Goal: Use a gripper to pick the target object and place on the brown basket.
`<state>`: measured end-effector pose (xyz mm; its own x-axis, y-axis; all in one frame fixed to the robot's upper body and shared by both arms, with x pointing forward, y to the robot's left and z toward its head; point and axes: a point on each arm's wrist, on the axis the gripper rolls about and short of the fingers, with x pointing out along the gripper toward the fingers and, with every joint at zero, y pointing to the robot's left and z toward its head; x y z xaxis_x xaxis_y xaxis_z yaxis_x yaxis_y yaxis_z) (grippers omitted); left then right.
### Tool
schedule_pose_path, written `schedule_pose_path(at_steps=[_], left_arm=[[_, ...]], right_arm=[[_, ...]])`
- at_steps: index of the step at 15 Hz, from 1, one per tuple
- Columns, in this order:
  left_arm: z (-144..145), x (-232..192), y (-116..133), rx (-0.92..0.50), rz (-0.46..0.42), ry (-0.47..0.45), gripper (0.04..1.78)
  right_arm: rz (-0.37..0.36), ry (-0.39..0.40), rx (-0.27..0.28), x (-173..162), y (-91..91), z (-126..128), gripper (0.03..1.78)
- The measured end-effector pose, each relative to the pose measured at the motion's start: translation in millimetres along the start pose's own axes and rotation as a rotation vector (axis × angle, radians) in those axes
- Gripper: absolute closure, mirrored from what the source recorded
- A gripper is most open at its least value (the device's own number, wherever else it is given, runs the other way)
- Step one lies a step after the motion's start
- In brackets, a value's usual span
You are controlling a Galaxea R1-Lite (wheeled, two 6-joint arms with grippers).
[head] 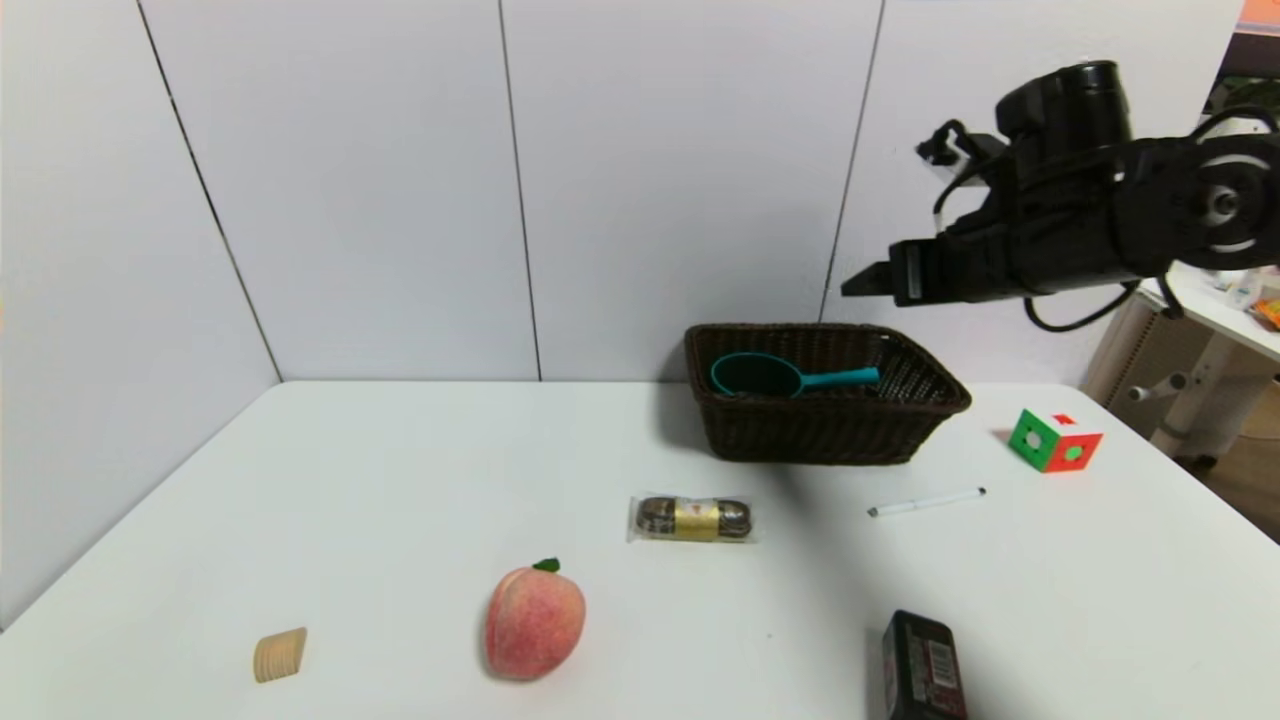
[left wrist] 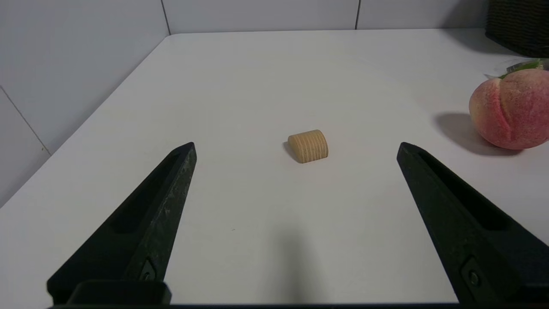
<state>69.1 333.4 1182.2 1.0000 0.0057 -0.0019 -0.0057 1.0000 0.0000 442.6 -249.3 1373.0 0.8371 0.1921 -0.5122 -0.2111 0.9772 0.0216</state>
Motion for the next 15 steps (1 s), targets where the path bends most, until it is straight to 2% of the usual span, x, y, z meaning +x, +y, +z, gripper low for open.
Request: schedule_pose_path(at_steps=[3,8,10,12,15], left_arm=[[0.0,0.0,0.0,0.0,0.0,0.0,0.13],[0.0,0.0,0.0,0.0,0.0,0.0,0.13],[0.0,0.0,0.0,0.0,0.0,0.0,0.13],[0.0,0.0,0.0,0.0,0.0,0.0,0.13],[0.0,0.0,0.0,0.0,0.0,0.0,0.13]], right_arm=[[-0.03,0.099,0.016,-49.2,-12.4,-24.7,0.23],[-0.126,0.168,0.079,-122.7,-38.0,-88.9,0.17],[-0.18,0.15,0.115,-155.8,-44.0,-116.5,0.15],[-0.217,0.103,0.135,-184.8,-42.4,-142.0,0.14],[-0.243,-0.019,0.13,-216.3,-32.9,-189.4,0.13]])
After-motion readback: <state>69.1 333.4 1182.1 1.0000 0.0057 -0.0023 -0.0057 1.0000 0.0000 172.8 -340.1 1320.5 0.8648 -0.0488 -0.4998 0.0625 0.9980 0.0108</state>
